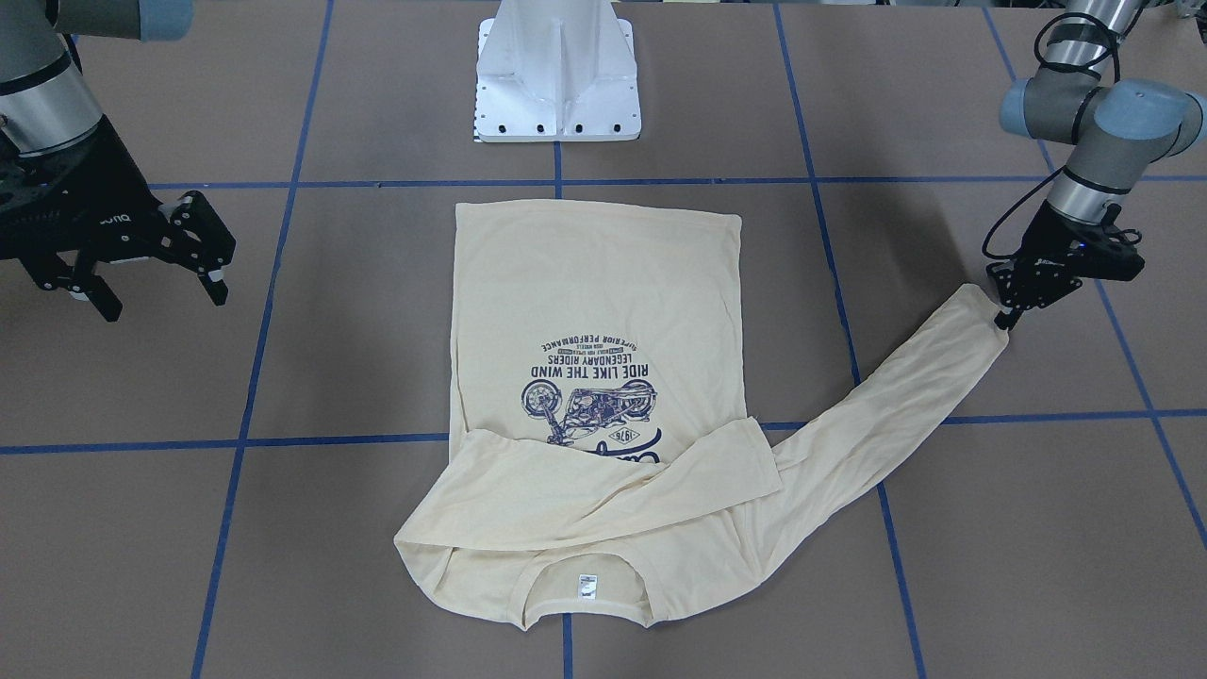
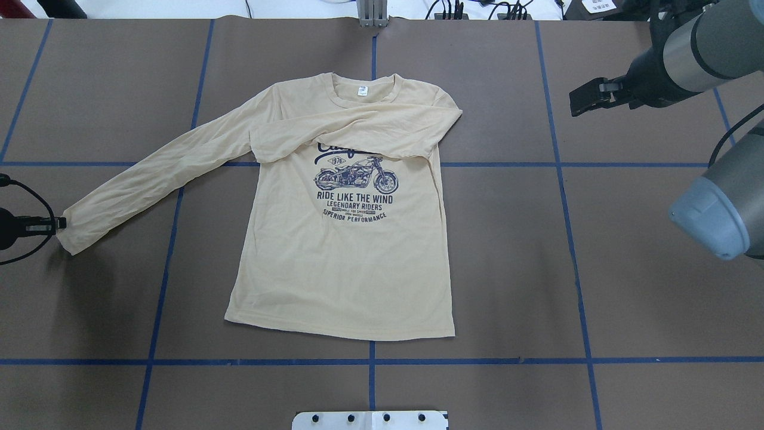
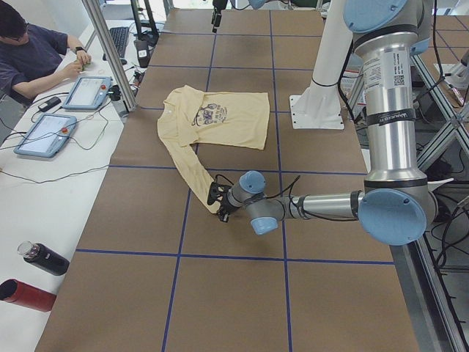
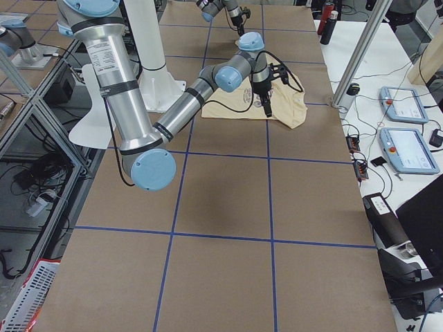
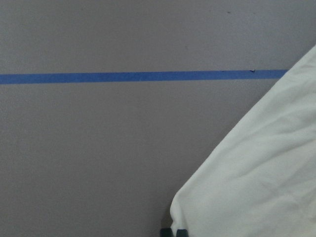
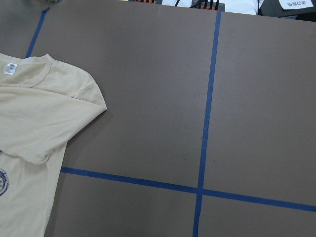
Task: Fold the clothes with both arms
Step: 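Lower the left gripper onto the other sleeve cuff and grasp, then carry the sleeve with the left gripper across the shirt front, then release the sleeve with the left gripper while both grippers move toward the hem, then lower both grippers to the hem corners nearest the robot and grasp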
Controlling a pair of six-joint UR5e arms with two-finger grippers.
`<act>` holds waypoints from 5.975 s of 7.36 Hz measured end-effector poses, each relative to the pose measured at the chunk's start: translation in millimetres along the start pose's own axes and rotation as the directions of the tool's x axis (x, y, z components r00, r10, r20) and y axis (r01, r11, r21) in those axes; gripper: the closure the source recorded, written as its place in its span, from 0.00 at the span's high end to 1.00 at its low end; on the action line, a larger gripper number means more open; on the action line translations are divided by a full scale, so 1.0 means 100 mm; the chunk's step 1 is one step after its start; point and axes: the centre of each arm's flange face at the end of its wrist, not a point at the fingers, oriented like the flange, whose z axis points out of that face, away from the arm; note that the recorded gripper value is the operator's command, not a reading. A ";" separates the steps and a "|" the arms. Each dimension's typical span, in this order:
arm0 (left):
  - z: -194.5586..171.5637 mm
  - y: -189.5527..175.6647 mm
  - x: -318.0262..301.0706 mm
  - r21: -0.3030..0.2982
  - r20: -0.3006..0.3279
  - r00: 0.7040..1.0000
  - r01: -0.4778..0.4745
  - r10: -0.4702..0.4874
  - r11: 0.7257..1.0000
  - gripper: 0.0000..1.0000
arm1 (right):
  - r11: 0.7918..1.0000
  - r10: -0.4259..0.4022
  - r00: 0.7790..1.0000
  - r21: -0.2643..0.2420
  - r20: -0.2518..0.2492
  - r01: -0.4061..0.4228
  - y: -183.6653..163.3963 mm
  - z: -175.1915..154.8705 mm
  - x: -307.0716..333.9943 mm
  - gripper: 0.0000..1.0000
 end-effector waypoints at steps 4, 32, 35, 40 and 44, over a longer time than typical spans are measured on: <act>-0.29 -0.46 0.67 -0.064 -0.068 0.997 -0.026 0.021 0.998 0.00 | 1.000 0.002 1.000 -0.003 -0.002 -0.002 0.01 0.01 0.01 1.00; -1.56 -1.46 4.36 -0.035 -0.148 0.978 -0.155 0.148 0.987 1.00 | 0.980 0.194 0.980 0.025 0.049 -0.196 0.72 0.18 -1.21 1.00; -1.55 -1.08 4.04 -0.083 -0.139 0.981 -0.148 0.135 0.986 1.00 | 0.986 0.166 0.980 -0.025 0.108 -0.164 1.33 0.31 -1.74 1.00; -0.78 0.13 3.81 -0.211 -0.056 0.993 -0.117 0.108 0.971 0.98 | 0.995 0.102 0.995 -0.022 -0.005 -0.102 1.95 0.66 -1.90 1.00; -0.35 0.56 3.72 -0.221 -0.071 0.994 -0.092 0.078 0.971 0.76 | 0.995 0.102 0.995 -0.018 0.002 -0.102 1.94 0.63 -1.93 1.00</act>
